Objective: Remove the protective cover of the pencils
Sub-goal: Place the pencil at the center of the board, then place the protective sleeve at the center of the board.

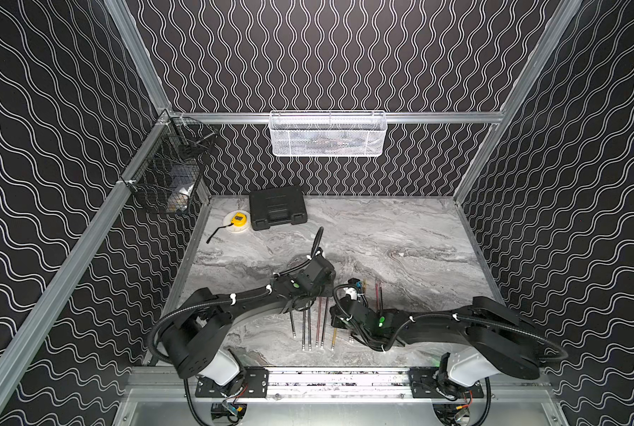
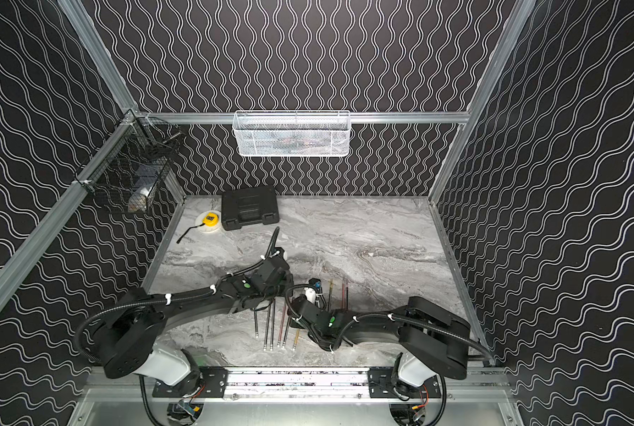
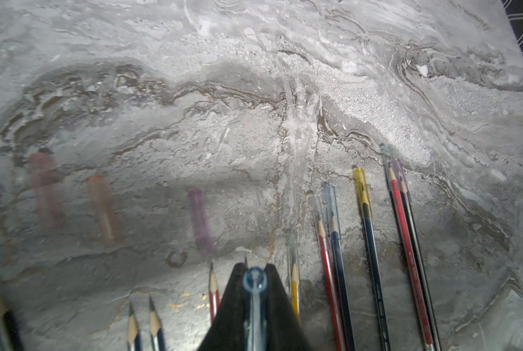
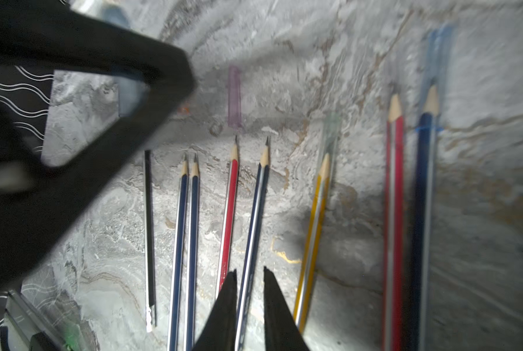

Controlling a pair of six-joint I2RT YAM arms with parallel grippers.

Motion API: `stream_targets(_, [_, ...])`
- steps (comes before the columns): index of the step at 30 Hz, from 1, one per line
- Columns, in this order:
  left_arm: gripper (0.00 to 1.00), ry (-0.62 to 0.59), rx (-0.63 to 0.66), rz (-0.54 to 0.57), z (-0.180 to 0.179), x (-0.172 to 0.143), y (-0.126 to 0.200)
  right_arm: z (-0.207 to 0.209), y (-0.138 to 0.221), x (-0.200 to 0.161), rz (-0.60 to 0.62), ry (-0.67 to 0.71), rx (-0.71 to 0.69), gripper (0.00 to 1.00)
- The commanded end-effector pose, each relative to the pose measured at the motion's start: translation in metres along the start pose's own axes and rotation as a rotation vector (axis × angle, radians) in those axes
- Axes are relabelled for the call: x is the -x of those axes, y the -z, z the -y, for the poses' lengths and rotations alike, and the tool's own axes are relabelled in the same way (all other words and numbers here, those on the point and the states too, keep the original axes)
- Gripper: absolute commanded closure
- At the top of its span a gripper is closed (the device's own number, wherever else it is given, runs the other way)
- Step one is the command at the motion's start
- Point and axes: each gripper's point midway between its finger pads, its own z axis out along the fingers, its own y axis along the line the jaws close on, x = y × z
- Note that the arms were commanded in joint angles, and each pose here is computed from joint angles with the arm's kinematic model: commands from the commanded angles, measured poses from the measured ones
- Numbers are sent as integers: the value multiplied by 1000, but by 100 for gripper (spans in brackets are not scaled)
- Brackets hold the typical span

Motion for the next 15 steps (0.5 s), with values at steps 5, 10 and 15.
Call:
stream_targets(5, [96,-89,133,-45,-3,-10,-25,16,8,6,44,-4,-39,80])
stream_targets(10, [96,-106,206,-67,-13,-15,-37,21,8,5,47,-9,-48,80])
stream_targets(15, [93,-122,256,-73,-20,-16,-41,23,6,3,46,-13,-47,80])
